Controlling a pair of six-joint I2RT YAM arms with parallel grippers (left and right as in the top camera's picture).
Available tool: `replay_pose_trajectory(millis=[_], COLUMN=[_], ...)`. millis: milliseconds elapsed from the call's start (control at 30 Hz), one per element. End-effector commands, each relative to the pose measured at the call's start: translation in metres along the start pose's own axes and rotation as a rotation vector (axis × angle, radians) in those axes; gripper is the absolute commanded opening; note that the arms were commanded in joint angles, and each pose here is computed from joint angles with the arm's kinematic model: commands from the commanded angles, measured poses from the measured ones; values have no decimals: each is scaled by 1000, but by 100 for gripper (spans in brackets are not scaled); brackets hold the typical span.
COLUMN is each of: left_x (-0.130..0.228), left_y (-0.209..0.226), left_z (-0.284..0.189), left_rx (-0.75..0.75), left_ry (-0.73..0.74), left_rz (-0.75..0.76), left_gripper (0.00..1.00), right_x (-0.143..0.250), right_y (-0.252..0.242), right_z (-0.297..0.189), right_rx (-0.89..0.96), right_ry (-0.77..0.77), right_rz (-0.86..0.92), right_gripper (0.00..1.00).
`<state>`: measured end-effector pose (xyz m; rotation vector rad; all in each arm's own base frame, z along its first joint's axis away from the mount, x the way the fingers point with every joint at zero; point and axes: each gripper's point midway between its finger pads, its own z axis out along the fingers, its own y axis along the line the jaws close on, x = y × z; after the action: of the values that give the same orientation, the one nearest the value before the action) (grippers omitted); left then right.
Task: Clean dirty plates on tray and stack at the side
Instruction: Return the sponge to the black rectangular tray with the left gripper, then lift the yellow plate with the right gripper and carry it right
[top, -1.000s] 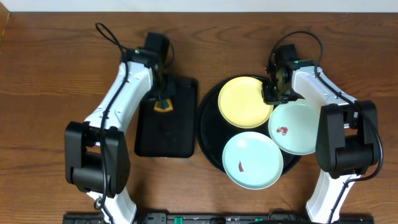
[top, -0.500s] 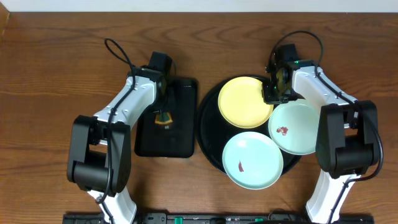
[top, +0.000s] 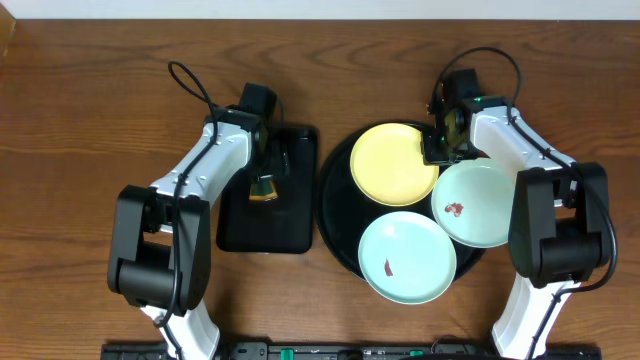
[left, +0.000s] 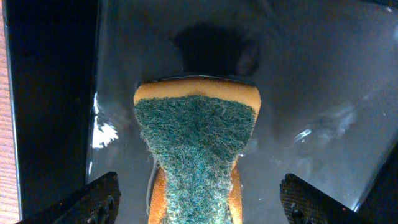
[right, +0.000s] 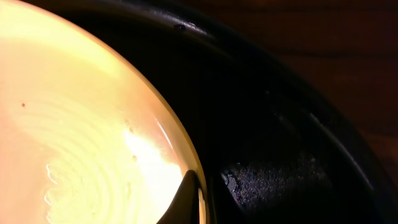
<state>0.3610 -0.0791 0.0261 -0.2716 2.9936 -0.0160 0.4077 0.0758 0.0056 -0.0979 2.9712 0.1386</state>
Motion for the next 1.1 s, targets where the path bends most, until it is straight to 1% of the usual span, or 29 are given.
replay_pose_trajectory(millis=[0,67,267,400,600,767,1067], left_x=[2,2,2,2,2,2,2], left_y=[2,2,2,2,2,2,2], left_z=[3,3,3,3,3,3,3], left_rx=[-15,-15,-15,-15,-15,-15,-15], left_ry=[5,5,5,5,5,5,5], left_rz=[3,3,3,3,3,3,3], left_gripper=[83,88,89,89,89,89,90], right_x=[5,5,-3,-18,-40,-47,-42], right_y=[-1,-1,0,3,8,9,6], right_z=[5,5,2,-14,-60,-103,-163], right_rx=[12,12,10,7,3,12,183], right_ry=[15,15,-6,-44,-164,-259,-372], right_rz=[-3,-3,-12,-14,-59,-80,-116], right_gripper=[4,1,1,1,1,1,1])
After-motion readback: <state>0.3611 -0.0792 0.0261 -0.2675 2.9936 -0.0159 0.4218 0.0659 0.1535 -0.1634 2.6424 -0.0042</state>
